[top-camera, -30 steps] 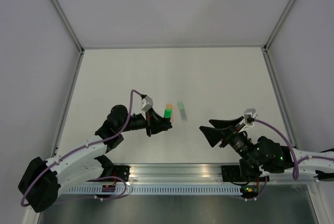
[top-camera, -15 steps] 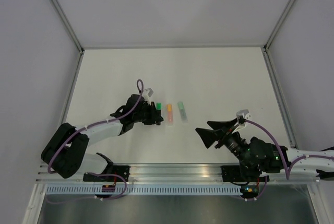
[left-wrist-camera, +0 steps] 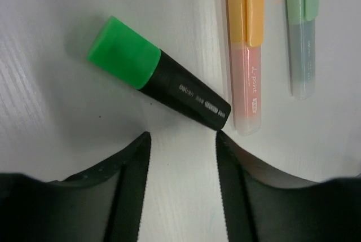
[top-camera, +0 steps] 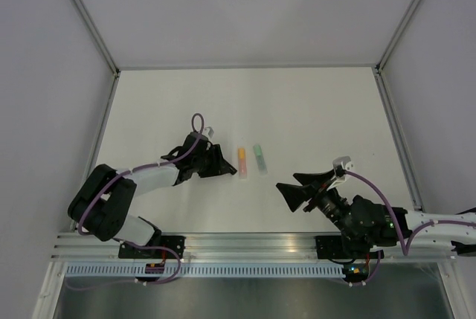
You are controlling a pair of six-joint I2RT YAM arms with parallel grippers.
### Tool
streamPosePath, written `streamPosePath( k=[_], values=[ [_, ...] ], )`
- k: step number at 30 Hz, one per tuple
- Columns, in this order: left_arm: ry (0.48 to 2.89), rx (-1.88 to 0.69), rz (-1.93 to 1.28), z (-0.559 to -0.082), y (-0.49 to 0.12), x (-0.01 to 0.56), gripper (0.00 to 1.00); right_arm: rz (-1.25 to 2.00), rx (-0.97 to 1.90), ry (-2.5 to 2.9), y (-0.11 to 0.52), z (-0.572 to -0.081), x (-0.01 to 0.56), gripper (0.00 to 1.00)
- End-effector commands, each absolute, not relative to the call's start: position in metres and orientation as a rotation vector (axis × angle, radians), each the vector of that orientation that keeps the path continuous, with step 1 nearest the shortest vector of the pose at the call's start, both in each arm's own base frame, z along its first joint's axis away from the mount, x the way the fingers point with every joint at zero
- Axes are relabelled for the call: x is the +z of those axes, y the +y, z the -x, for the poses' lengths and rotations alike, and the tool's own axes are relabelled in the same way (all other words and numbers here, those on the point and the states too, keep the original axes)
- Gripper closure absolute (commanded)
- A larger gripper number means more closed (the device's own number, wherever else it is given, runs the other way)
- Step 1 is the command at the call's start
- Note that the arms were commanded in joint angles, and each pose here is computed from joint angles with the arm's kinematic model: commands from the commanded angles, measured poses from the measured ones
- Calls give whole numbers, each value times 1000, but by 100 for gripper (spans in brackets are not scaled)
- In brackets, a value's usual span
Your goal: Insert the pens into the pen caps
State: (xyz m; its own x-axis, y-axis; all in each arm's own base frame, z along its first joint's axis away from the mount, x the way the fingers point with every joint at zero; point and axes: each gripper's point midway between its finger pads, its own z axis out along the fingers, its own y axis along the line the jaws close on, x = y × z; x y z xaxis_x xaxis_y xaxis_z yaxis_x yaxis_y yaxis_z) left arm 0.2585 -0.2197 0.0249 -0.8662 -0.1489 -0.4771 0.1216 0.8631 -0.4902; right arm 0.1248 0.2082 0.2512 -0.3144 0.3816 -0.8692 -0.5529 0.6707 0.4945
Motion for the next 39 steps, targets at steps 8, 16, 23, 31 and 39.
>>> streamPosePath(
  k=[8, 16, 23, 31, 39],
  values=[
    [2317, -573, 63, -282, -194, 112, 29, 189, 748, 1720, 221, -134, 242, 19],
    [2113, -594, 40, -285, -184, 165, 23, 347, 616, 1923, 279, -170, 223, 21],
    [2053, -657, -62, -276, -190, 145, 23, 299, 673, 2036, 284, -216, 189, 32],
    [2280, -698, 159, -289, -186, 90, 95, 347, 719, 2121, 296, -223, 155, 33],
    [2434, -668, 266, -294, -183, 37, 98, 315, 732, 2058, 282, -220, 170, 29]
  ],
)
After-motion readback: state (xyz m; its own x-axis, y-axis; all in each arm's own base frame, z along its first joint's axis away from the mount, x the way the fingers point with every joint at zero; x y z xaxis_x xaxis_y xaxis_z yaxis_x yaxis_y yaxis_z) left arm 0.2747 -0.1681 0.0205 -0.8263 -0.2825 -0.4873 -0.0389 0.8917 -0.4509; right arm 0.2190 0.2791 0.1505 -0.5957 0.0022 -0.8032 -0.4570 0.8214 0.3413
